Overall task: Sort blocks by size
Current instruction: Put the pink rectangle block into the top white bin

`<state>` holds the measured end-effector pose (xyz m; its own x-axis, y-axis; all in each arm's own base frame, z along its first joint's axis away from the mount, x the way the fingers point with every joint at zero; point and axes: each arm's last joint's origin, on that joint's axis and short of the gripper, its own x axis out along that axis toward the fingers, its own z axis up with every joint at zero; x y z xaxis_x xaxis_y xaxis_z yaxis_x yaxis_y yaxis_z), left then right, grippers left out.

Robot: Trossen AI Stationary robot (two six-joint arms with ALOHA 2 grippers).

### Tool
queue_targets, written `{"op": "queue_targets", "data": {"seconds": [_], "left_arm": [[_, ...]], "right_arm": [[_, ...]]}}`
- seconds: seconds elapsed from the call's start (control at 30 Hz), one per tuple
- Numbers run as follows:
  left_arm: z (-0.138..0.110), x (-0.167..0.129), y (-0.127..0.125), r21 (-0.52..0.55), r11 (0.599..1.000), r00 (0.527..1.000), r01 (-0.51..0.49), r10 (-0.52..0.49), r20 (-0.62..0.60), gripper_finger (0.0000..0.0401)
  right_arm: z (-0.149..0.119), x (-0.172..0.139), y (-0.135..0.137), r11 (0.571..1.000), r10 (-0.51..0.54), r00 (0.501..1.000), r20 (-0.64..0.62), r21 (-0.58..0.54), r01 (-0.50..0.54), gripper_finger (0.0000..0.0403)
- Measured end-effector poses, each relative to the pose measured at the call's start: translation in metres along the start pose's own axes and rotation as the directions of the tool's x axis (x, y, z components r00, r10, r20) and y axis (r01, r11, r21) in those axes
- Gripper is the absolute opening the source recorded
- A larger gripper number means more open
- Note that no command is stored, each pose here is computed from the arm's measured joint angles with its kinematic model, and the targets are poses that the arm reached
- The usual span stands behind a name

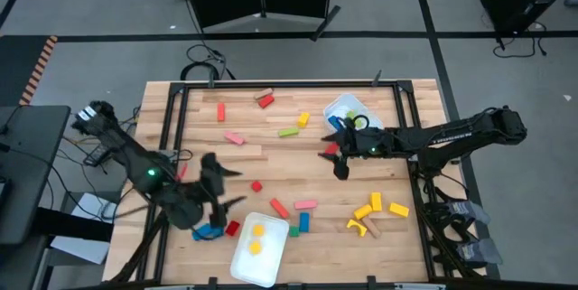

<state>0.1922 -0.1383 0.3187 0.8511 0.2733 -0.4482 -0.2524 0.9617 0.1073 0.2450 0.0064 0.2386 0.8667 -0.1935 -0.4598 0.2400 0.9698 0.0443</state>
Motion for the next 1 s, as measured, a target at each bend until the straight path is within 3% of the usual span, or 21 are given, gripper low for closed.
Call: {"op": "queue_targets", "data": {"seconds": [0.23,0.37,0.63,1.0], "left_arm": [[-0.039,-0.001,0.026,-0.137,0.984,0.99,-0.11,0.121,0.073,0.0304],[-0.056,0.007,0.027,-0.203,0.974,0.985,-0.101,0.126,0.114,0.0304],[-0.069,0.014,0.026,-0.241,0.963,0.976,-0.119,0.158,0.152,0.0304],[-0.069,0.013,0.027,-0.244,0.959,0.969,-0.141,0.184,0.164,0.0304]], "right_arm": [[-0.019,0.025,0.037,0.978,0.179,0.97,-0.163,-0.077,-0.193,0.0255],[-0.035,0.042,0.059,0.954,0.24,0.93,-0.279,-0.108,-0.279,0.0257],[-0.054,0.063,0.086,0.939,0.244,0.886,-0.394,-0.134,-0.317,0.0277],[-0.082,0.094,0.097,0.947,0.176,0.851,-0.495,-0.152,-0.284,0.0284]]}}
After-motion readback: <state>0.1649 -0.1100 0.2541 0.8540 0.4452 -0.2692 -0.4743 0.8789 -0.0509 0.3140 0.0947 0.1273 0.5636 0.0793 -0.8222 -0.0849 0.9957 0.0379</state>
